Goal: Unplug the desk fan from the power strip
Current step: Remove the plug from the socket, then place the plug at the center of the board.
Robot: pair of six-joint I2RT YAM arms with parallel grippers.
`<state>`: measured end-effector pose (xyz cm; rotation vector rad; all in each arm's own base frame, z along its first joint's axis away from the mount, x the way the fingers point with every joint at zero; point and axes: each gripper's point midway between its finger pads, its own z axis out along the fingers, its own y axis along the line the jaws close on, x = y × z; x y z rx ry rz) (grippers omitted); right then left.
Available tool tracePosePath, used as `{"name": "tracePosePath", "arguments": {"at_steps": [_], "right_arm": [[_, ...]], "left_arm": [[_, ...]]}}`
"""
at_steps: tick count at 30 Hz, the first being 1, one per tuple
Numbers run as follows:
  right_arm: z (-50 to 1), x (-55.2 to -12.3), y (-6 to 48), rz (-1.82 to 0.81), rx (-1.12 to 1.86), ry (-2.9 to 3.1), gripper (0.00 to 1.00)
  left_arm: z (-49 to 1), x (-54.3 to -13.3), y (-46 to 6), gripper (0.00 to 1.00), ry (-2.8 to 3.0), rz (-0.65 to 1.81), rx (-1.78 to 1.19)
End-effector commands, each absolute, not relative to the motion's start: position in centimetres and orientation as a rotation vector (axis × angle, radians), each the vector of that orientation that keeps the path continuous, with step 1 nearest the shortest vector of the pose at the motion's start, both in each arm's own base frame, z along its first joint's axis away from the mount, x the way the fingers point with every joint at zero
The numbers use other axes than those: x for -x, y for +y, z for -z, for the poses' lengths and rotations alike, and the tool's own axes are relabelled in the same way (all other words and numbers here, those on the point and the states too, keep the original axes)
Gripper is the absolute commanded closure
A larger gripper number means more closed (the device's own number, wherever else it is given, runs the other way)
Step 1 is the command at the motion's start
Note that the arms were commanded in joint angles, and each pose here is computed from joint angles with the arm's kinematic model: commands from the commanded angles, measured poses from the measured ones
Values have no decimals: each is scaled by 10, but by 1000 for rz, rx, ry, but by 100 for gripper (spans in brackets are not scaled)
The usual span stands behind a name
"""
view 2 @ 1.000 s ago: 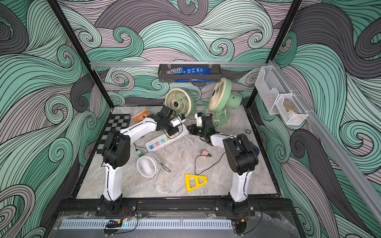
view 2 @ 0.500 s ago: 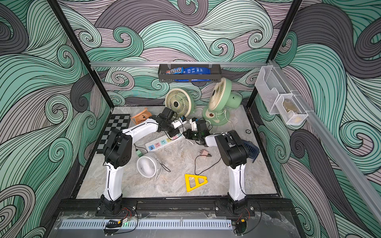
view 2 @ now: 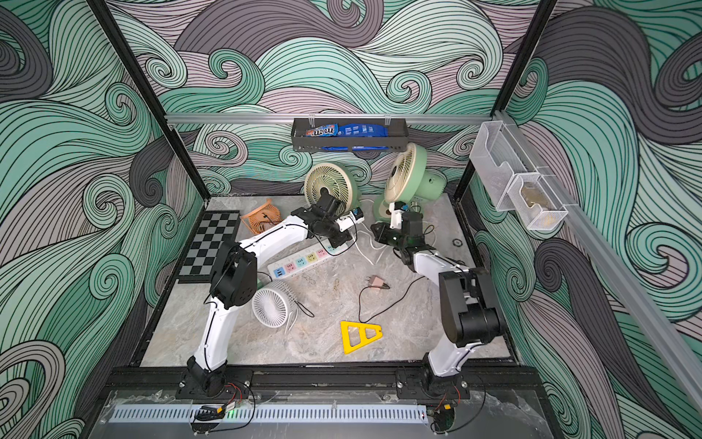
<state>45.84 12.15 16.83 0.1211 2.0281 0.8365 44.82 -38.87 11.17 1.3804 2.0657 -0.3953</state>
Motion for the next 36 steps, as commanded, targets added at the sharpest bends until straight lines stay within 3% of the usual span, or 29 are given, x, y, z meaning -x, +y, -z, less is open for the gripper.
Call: {"name": "tracePosePath", "arguments": {"at_steps": [1, 10, 18, 20, 23, 25, 30, 36], "right_arm": [[-160, -442, 88, -763, -162, 2068, 82], [-169, -407, 20, -652, -259, 2035, 79], [-163, -392, 6, -606, -277, 2025, 72], [-162, -392, 4, -591, -269, 2021, 68], [-159, -392, -1, -558, -275, 2012, 63], [-156, -391, -7, -533, -291, 2011, 55], [-153, -391, -19, -490, -309, 1987, 40], [-154, -388, -24, -436, -287, 1935, 32]], "left_arm": [[-94, -439, -406, 100, 2131, 450, -1412], [-57, -449, -426, 100, 2200, 460, -1407], [-43, -440, -429, 98, 2229, 472, -1432], [-46, -439, -428, 90, 2226, 467, -1430], [-54, -437, -426, 65, 2210, 461, -1432], [-61, -435, -424, 55, 2200, 460, -1429], [-79, -434, -416, 42, 2200, 421, -1413], [-120, -433, -392, 31, 2188, 381, -1342]]}}
